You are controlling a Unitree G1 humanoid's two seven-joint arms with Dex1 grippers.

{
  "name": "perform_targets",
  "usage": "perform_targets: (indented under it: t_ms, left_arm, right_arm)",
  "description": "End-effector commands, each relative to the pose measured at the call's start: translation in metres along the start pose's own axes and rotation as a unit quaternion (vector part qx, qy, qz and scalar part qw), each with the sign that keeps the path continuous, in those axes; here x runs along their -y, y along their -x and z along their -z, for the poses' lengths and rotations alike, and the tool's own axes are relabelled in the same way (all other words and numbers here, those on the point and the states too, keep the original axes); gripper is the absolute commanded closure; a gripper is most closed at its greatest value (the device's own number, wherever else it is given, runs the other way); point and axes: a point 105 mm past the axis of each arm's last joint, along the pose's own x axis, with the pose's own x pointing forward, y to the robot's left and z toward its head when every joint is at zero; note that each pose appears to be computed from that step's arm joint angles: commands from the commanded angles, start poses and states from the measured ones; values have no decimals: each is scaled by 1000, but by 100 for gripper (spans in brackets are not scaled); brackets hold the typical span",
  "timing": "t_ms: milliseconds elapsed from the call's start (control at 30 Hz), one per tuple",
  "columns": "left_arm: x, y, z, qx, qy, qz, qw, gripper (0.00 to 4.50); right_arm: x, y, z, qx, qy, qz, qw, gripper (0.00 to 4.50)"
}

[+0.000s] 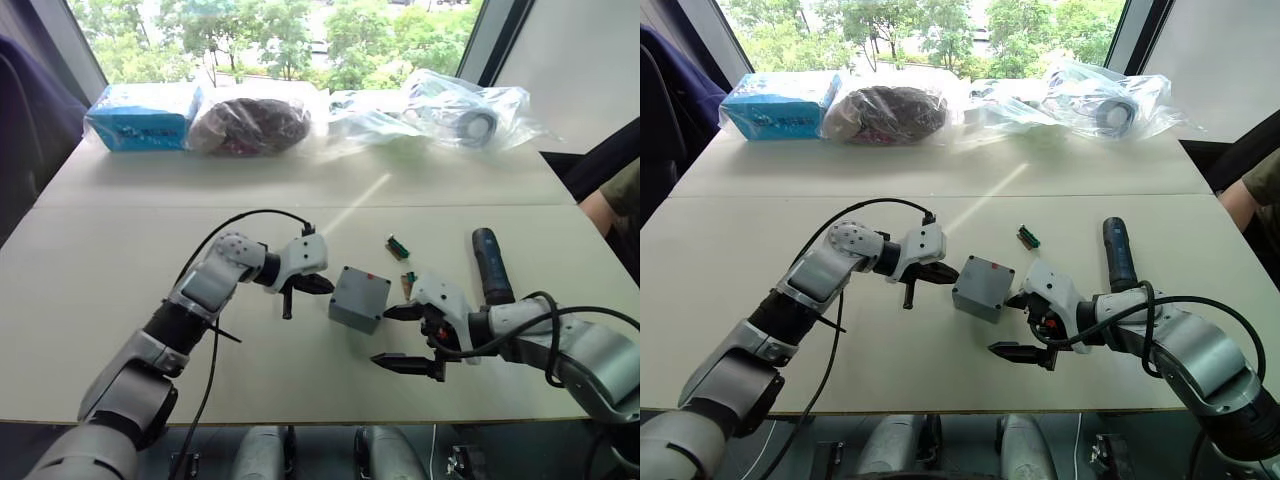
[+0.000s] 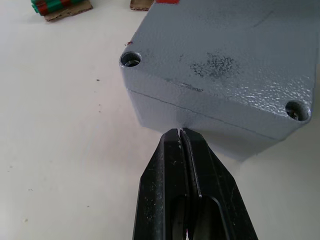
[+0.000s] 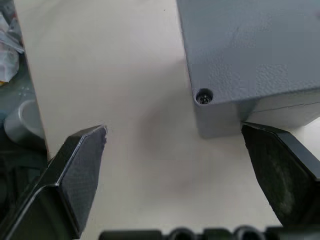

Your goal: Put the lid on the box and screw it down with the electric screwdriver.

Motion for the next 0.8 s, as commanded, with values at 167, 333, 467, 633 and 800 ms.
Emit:
perform_targets:
  t_ms: [167, 333, 467, 633, 800]
  left_arm:
    - [-18, 20, -9, 6, -26, -45, 999, 450]
    - [-15, 32, 2, 21, 28, -53, 998, 450]
    - [6, 34, 5, 23, 42, -21, 999, 450]
    - [27, 28, 3, 19, 44, 14, 999, 450]
    - [31, 19, -3, 28, 46, 16, 998, 450]
  right_arm:
    - [-6, 21, -24, 35, 35, -6, 999, 5]
    - [19, 45, -30, 33, 48, 36, 998, 5]
    - [40, 44, -24, 10, 79, 71, 994, 5]
    - [52, 28, -15, -6, 108, 67, 992, 5]
    - [45, 13, -18, 2, 121, 32, 992, 5]
